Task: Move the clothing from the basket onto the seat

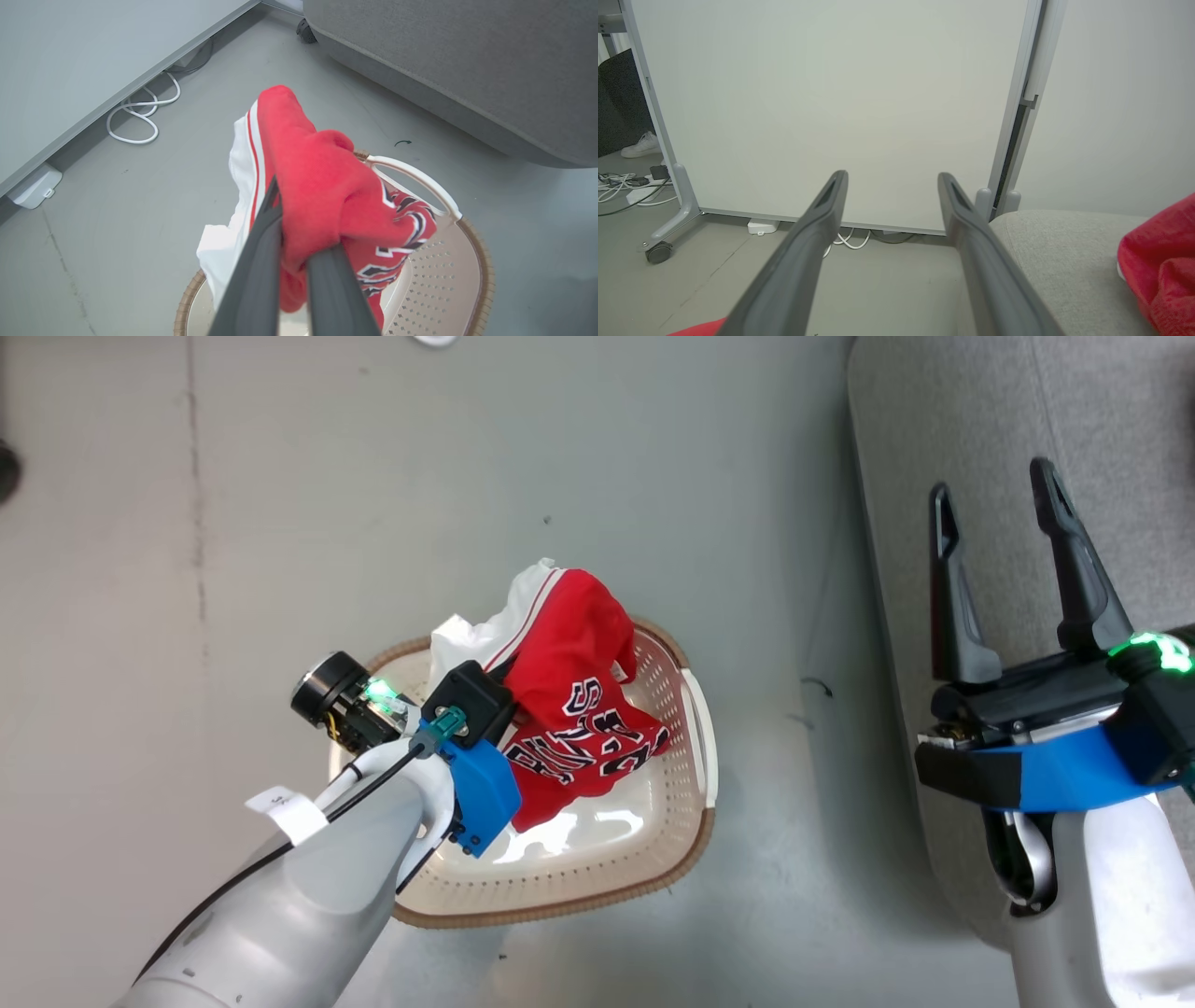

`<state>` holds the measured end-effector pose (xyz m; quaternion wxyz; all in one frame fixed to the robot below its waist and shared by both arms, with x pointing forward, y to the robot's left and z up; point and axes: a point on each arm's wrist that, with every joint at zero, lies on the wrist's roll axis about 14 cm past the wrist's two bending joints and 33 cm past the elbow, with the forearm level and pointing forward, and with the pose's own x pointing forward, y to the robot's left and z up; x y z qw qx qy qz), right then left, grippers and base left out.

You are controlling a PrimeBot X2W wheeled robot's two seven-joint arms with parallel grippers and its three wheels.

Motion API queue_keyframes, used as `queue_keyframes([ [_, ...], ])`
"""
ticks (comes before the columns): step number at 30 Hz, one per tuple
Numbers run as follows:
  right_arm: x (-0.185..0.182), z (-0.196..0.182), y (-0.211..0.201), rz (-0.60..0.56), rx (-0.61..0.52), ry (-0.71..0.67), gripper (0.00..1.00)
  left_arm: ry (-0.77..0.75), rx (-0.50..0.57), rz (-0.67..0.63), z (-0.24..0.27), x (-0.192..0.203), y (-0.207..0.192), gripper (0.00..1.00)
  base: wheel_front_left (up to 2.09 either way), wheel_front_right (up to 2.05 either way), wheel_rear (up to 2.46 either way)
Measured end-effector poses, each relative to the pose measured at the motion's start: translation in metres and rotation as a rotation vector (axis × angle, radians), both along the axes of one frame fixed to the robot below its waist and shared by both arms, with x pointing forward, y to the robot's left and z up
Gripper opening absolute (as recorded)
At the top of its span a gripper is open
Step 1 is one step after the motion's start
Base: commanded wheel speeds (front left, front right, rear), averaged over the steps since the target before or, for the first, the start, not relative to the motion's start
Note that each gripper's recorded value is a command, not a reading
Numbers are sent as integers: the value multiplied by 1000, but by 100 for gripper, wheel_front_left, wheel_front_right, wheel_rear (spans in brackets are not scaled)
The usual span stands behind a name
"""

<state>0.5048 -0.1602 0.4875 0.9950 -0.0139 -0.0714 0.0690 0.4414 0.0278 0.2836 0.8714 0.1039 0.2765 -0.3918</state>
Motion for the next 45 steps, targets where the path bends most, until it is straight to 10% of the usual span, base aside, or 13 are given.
queue_keyframes([
  [23, -48, 62, 12, 25, 57, -94, 100, -405, -229, 202, 180, 29, 23, 0, 0, 0, 0],
  [45, -72, 79, 1, 0, 78, -124, 100, -581, -358, 81, 292, 38, -22, 0, 0, 0, 0],
])
